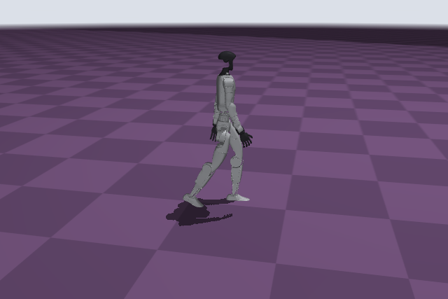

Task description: Walk run

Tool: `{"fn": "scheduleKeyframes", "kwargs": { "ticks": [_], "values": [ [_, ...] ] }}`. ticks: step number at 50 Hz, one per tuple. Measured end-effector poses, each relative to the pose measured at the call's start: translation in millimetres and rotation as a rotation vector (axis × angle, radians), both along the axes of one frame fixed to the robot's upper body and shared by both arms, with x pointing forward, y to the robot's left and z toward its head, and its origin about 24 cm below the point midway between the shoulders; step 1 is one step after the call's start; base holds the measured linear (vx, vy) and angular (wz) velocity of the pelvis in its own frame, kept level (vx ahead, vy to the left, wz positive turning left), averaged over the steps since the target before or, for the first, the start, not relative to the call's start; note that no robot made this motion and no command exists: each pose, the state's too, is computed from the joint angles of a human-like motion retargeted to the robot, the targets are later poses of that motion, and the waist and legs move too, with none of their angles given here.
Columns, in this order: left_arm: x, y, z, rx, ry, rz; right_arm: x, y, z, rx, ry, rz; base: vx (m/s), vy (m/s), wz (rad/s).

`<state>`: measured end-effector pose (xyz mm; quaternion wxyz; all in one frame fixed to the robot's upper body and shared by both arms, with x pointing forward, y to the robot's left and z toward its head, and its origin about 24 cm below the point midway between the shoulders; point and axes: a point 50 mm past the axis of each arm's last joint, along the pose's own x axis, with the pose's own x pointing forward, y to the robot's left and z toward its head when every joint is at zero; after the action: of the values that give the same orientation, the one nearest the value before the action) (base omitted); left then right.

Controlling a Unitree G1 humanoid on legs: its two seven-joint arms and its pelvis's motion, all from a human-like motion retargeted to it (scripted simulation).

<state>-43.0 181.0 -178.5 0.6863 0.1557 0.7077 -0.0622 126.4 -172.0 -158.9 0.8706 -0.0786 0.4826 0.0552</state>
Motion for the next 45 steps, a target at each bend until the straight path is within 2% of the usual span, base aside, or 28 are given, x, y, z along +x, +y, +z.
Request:
{"fn": "scheduleKeyframes", "kwargs": {
  "ticks": [10,19,25,30,35,45],
  "values": [
    [105.0,4.1,1.8,-0.035,-0.279,0.076,-83.5,-19.3,-17.1,-0.090,0.248,-0.036,0.65,0.09,-0.36],
    [218.4,23.3,38.2,-0.035,-0.645,0.095,-153.3,-31.8,-17.0,-0.106,0.439,-0.141,0.62,-0.04,0.61],
    [254.3,27.2,58.4,-0.048,-0.779,0.086,-176.9,-29.9,-15.1,-0.073,0.500,-0.226,0.77,-0.17,0.67],
    [238.6,20.5,49.2,-0.075,-0.741,0.077,-173.6,-27.5,-15.9,-0.060,0.494,-0.254,0.90,-0.25,0.13],
    [169.2,0.9,18.0,-0.099,-0.542,0.070,-166.5,-23.2,-17.3,-0.044,0.478,-0.276,1.05,-0.22,-0.10],
    [46.9,-1.5,-1.7,-0.027,-0.186,-0.047,-47.6,-15.0,-13.2,0.001,0.170,-0.200,0.74,-0.20,0.02]
  ]
}}
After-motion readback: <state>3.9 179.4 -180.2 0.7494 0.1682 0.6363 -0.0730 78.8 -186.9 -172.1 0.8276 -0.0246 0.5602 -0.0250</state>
